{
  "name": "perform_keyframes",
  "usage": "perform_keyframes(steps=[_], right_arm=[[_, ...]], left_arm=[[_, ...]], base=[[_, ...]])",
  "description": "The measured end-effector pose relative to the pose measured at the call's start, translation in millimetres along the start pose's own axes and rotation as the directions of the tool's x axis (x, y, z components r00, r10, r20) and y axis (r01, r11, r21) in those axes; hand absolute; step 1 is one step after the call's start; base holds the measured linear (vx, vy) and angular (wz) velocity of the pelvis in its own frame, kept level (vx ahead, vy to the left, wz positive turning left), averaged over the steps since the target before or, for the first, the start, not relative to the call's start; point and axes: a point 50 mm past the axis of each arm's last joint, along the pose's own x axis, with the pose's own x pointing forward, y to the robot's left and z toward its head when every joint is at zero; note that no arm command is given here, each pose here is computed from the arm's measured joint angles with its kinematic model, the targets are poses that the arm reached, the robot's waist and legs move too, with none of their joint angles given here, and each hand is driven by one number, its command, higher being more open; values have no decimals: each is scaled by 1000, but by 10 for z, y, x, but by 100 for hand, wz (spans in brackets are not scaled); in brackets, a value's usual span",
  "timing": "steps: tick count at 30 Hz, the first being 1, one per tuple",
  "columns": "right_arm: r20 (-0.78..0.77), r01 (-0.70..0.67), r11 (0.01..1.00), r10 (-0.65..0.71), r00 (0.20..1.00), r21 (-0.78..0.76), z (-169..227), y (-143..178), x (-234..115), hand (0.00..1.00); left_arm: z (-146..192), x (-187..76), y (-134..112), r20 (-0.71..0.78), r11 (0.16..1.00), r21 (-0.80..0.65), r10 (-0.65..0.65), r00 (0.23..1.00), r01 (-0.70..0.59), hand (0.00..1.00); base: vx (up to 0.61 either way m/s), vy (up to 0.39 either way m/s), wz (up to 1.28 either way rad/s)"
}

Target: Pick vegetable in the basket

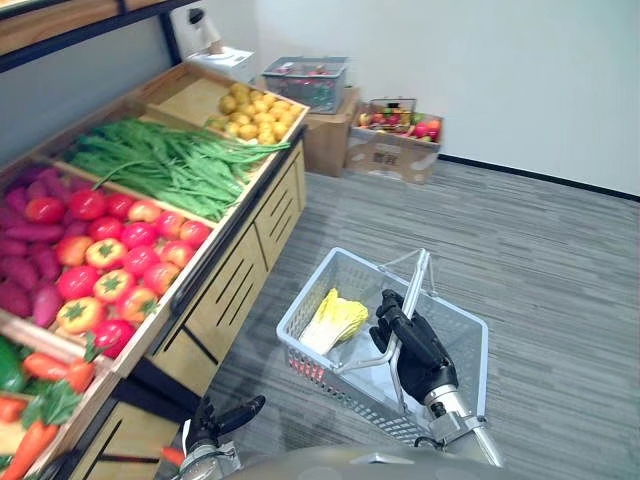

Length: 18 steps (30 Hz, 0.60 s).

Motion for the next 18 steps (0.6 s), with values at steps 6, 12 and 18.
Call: perform_keyframes(steps=[6, 12, 18], right_arm=[[43, -43, 999, 43, 998, 5, 35, 100, 35, 0], [48, -54, 998, 54, 997, 6, 30, 134, 43, 0], [49, -39, 999, 39, 998, -5, 53, 94, 19, 0]], left_arm=[[-242, -106, 128, -56, 997, -44, 65, 996, -68, 100], [-200, -80, 148, -47, 996, -43, 80, 996, -82, 100], [-213, -91, 134, -39, 999, 43, 29, 999, -27, 100]], base=[[47, 184, -164], [56, 113, -16], [4, 54, 14]])
